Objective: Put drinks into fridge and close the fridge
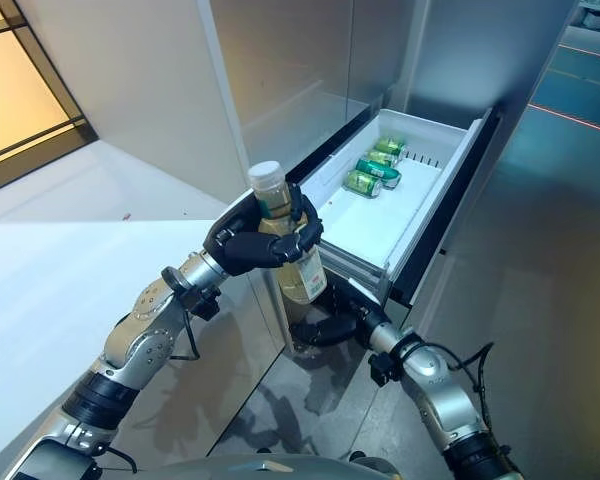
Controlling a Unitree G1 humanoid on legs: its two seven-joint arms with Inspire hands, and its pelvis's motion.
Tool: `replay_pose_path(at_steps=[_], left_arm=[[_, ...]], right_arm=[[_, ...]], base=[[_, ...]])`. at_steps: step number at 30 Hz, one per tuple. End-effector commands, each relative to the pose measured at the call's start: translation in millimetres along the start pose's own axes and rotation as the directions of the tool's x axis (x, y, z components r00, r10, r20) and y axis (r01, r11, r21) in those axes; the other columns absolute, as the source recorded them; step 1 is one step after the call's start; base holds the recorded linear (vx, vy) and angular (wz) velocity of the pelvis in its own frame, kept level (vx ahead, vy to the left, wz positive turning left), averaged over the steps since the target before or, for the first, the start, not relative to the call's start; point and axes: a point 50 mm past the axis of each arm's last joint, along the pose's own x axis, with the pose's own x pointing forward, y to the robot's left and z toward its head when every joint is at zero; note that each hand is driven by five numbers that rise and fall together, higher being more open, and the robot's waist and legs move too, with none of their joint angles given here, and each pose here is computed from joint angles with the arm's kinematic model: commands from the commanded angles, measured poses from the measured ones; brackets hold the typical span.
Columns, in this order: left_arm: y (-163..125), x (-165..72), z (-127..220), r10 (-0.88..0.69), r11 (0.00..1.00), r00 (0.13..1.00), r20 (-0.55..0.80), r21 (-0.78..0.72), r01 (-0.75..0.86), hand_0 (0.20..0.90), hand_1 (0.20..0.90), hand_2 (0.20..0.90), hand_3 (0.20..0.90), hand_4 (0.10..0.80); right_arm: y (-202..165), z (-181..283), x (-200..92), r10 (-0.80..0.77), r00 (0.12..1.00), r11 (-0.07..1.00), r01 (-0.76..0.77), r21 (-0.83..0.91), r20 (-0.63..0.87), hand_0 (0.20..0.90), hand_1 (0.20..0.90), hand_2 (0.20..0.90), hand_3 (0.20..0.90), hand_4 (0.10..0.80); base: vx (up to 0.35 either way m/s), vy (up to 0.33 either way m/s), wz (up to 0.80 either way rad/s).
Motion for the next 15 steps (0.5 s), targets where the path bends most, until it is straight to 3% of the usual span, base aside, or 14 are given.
replay_pose_path(at_steps=[1,15], left_arm=[[-18,27,55,-0.17,0.983,0.949,0.265,0.111,0.146,0.3,0.3,0.3,0.2,0.1],[-13,35,47,-0.153,0.956,0.975,0.161,0.274,0.104,0.3,0.3,0.3,0.2,0.1]], right_arm=[[5,79,14,0.147,0.935,0.989,-0.131,-0.07,0.323,0.9,0.9,0.9,0.9,0.8],[31,109,16,0.464,0.828,0.877,-0.479,-0.035,0.316,0.9,0.9,0.9,0.9,0.8]], base=[[0.0,0.0,0.0],[0.002,-0.008,-0.02]])
